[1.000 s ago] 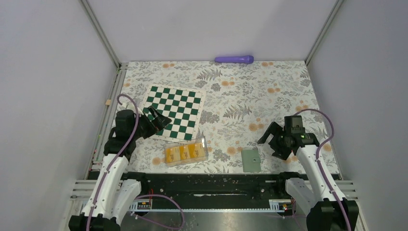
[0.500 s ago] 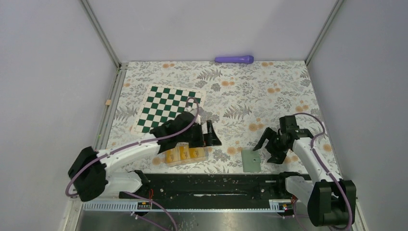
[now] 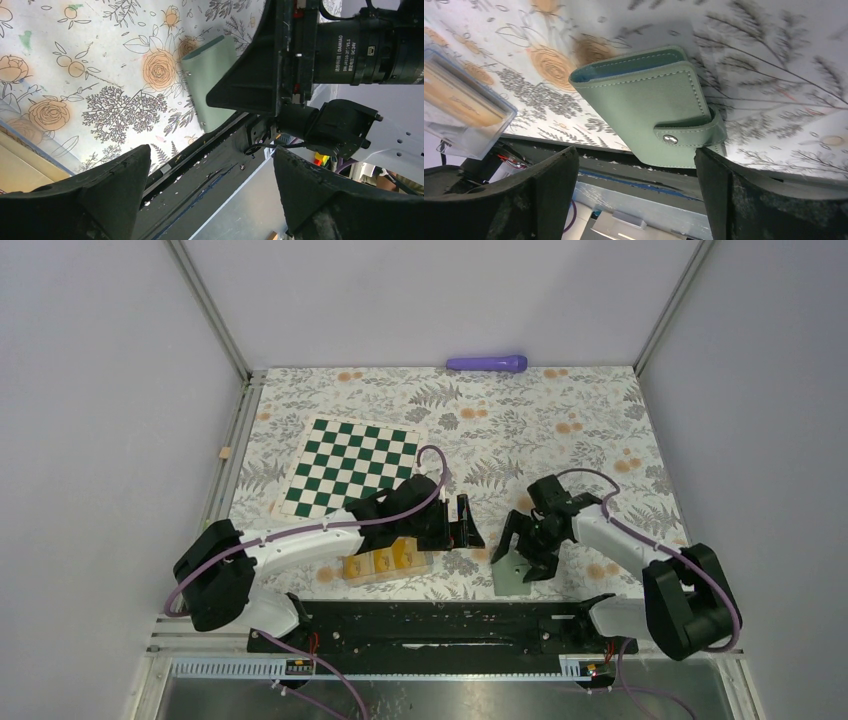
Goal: Put the credit cards into the card holder
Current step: Move the card holder to the center of the board.
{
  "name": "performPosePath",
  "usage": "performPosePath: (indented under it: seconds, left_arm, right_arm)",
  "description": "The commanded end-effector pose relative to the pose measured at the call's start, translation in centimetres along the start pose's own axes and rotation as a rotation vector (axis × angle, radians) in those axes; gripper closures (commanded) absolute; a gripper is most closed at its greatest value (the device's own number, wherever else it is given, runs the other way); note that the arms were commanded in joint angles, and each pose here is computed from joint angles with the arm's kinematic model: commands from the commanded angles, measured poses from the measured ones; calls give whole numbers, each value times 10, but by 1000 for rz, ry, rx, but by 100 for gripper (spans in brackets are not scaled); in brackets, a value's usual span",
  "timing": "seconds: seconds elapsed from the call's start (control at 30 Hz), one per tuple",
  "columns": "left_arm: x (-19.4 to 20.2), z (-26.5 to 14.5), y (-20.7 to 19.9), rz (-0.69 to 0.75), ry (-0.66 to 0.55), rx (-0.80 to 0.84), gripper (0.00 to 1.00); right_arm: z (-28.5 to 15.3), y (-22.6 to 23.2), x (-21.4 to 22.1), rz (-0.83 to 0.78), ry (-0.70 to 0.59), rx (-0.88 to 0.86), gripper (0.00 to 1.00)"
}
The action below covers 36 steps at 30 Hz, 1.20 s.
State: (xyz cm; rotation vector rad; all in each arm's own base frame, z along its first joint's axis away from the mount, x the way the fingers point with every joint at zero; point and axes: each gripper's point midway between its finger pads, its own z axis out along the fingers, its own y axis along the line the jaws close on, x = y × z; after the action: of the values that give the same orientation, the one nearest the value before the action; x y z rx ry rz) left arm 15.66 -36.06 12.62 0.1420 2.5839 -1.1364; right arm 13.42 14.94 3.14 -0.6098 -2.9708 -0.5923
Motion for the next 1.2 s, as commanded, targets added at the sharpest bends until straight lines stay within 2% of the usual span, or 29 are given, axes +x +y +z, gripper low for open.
performPosePath:
  seconds: [0.0, 0.17, 0.4, 0.63, 0.87, 1.17]
  left_arm:
    - [-13, -1, -14, -3, -52, 38, 10]
    - [-10, -1, -10, -5, -52, 36, 11]
    - [-8, 7, -18, -11, -24, 58, 12]
    - [15, 32, -25, -50, 66, 82, 20]
    - [36, 46, 2, -111, 95, -7, 25]
    - [43, 65, 25, -100, 142, -119, 26]
  right_arm:
    - [-5, 32, -14, -52, -31, -43, 8]
    - [-25, 21, -22, -113, -129, 18, 6]
    - [-27, -12, -25, -82, -226, 100, 5]
    - [2, -25, -24, -90, -134, 148, 7]
    - [20, 8, -17, -73, -49, -8, 28]
    - [13, 14, -4, -69, -27, -54, 35]
